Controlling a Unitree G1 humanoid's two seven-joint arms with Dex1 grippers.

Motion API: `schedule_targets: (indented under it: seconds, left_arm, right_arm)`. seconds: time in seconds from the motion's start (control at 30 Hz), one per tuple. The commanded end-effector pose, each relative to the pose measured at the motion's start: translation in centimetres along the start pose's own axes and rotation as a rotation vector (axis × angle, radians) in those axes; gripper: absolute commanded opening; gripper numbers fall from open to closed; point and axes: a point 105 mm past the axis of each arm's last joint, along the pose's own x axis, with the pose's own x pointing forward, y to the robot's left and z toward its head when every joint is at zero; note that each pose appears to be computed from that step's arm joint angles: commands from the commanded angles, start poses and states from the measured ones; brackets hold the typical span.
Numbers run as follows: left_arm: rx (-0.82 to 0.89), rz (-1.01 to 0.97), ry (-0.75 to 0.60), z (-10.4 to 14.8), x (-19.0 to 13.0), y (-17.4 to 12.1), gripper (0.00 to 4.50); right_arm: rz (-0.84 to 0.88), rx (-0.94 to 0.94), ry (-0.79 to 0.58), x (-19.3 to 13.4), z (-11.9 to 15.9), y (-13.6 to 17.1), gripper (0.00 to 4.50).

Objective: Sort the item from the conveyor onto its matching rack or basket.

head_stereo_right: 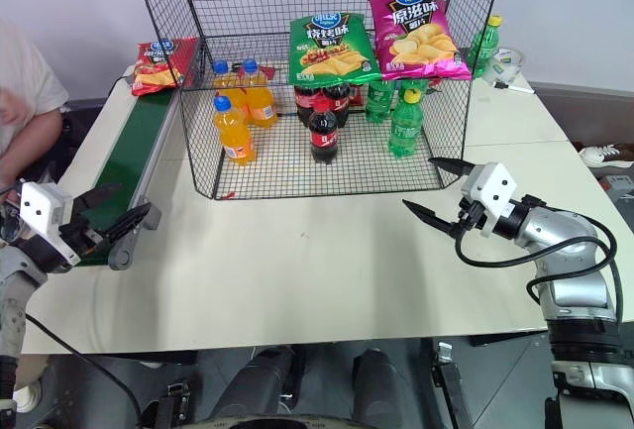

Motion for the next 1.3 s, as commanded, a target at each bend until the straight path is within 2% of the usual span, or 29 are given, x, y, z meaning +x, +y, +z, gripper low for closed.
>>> schedule_targets:
  seconds: [0.03, 0.2, 0.33, 0.43, 0.57, 0.7, 0.87, 0.97, 1.3]
  left_arm:
    - [0.096, 0.080, 0.016, 0.7, -0.7, 1.7, 3.71]
    - [0.225, 0.188, 0.028, 1.1, -1.2, 3.2, 3.71]
    - [0.329, 0.232, 0.044, 1.2, -1.7, 3.5, 3.71]
    - [0.513, 0.262, 0.072, 1.3, -2.5, 3.5, 3.71]
    - [0.859, 0.232, 0.050, 2.7, -3.1, 2.2, 3.71]
    - [0.938, 0.158, 0.036, 2.2, -3.4, 0.7, 3.71]
    - [0.982, 0.165, 0.073, 0.9, -5.1, 0.3, 3.71]
    - [1.016, 0.139, 0.100, 0.0, -6.4, -0.4, 3.71]
    - [1.126, 0.220, 0.276, -3.7, -11.8, -0.3, 3.71]
  right_arm:
    - [0.005, 0.007, -0.051, -0.2, 1.2, 0.1, 4.50]
    - [0.046, 0.084, -0.076, -0.6, 1.3, 1.1, 4.50]
    - [0.110, 0.134, -0.131, 0.2, 2.0, 3.2, 4.50]
    - [0.231, 0.199, -0.201, 1.1, 3.3, 6.2, 4.50]
    - [0.390, 0.257, -0.216, 1.4, 4.1, 8.9, 4.50]
    - [0.476, 0.281, -0.219, 2.1, 4.2, 10.0, 4.50]
    - [0.556, 0.249, -0.206, 3.0, 3.8, 10.7, 4.50]
    - [0.539, 0.242, -0.204, 3.6, 3.5, 10.0, 4.50]
    - [0.530, 0.224, -0.197, 4.4, 3.1, 9.5, 4.50]
